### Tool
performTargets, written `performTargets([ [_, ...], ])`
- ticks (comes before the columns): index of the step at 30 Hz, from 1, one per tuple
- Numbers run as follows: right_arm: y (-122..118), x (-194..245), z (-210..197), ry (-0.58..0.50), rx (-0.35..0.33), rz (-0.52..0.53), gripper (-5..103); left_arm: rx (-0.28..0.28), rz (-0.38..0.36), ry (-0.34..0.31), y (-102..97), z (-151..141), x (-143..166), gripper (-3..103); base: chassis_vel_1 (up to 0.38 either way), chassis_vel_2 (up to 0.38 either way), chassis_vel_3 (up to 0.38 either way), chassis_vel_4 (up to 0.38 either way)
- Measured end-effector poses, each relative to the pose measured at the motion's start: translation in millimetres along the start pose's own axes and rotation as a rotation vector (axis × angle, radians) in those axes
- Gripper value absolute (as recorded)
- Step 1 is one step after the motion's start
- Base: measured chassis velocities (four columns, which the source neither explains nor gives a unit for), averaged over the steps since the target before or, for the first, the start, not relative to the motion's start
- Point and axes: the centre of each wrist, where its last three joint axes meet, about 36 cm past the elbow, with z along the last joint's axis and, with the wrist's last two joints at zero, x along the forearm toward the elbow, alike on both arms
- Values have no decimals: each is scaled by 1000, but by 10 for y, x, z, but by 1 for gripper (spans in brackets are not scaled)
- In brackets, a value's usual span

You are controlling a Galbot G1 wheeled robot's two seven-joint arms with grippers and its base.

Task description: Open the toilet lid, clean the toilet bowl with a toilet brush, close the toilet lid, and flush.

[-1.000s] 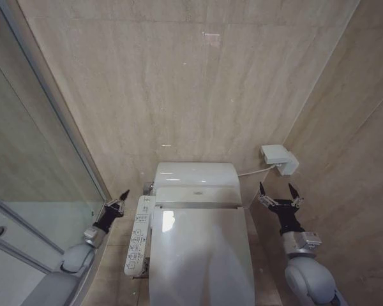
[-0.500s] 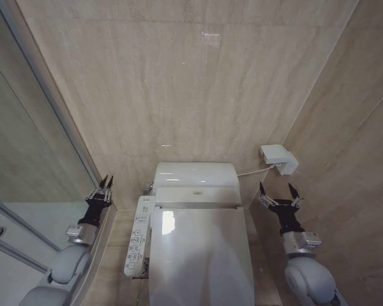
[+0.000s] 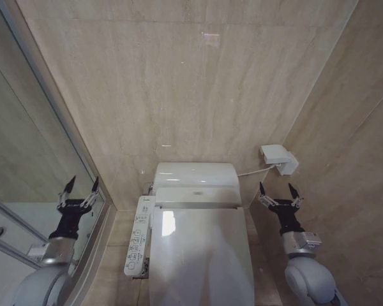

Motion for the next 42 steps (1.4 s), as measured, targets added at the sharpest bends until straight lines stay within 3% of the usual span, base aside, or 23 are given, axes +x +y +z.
performTargets([
  [3, 0, 0, 0, 0, 0, 0, 100, 22, -60, 34, -72, -69, 182, 66, 0, 0, 0, 0],
  [4, 0, 0, 0, 0, 0, 0, 100, 28, -86, 41, -92, -90, 233, 93, 0, 0, 0, 0],
  [10, 0, 0, 0, 0, 0, 0, 100, 53, -112, 63, -170, -180, 419, 93, 0, 0, 0, 0],
  [11, 0, 0, 0, 0, 0, 0, 100, 57, -99, 69, -191, -204, 462, 100, 0, 0, 0, 0],
  [20, 0, 0, 0, 0, 0, 0, 100, 76, 3, 91, -356, -200, 573, 100, 0, 0, 0, 0],
  [28, 0, 0, 0, 0, 0, 0, 100, 65, -48, 120, -451, -176, 590, 100, 0, 0, 0, 0],
  [42, 0, 0, 0, 0, 0, 0, 100, 65, -25, 103, -454, -207, 617, 100, 0, 0, 0, 0],
])
